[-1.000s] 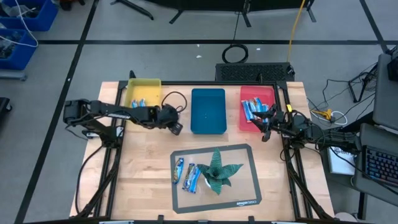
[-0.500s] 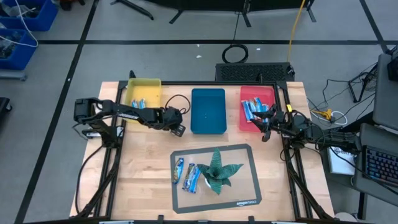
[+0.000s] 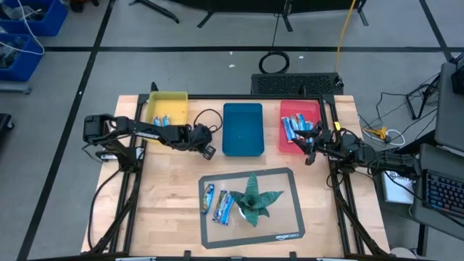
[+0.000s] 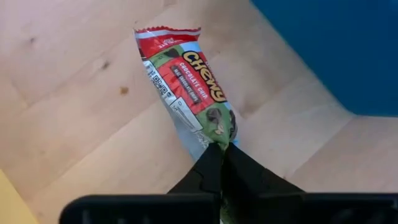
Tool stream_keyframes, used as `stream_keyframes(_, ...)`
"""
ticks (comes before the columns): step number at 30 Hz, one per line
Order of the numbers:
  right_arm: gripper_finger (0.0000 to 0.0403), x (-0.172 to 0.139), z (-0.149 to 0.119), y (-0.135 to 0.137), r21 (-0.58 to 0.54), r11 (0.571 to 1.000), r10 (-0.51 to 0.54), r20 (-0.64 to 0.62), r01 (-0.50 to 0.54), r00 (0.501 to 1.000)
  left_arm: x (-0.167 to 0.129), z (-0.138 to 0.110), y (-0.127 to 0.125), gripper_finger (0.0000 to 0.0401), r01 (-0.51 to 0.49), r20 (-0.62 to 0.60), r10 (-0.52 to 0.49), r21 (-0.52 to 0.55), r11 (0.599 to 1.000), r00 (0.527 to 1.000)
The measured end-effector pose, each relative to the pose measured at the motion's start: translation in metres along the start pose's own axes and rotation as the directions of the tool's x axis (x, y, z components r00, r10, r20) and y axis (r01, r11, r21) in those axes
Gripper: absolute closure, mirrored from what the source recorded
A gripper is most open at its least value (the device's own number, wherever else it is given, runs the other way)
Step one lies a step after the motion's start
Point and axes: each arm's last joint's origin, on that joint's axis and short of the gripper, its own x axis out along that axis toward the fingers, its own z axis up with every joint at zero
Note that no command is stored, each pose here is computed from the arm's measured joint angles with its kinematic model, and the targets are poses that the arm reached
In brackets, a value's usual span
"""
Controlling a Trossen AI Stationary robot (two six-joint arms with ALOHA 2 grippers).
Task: Pick and place Granola Bars by type
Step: Put the red granola bar into the yellow bin
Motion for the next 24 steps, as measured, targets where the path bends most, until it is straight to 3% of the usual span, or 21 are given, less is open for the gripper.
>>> stream_keyframes(7,0.0243,0.000,0.000,0.000,0.000,1.000,0.000,0.000,0.000,1.000,-0.012,0.004,-0.006,0.0397,0.034,0.072,-0.040,0.074,0.997,0.997)
stream_keyframes(13,0.0243,0.000,0.000,0.000,0.001,1.000,0.000,0.004,0.000,1.000,-0.053,0.013,0.000,0.0398,0.040,0.207,-0.062,0.106,0.994,0.976)
stream_keyframes(18,0.0243,0.000,0.000,0.000,0.001,1.000,0.000,0.003,0.000,1.000,-0.096,0.007,0.023,0.0399,-0.076,0.278,0.054,0.068,0.995,0.959)
stream_keyframes(24,0.0243,0.000,0.000,0.000,0.001,1.000,0.000,0.003,0.000,1.000,-0.126,-0.004,0.059,0.0400,-0.221,0.270,0.240,-0.101,0.970,0.932)
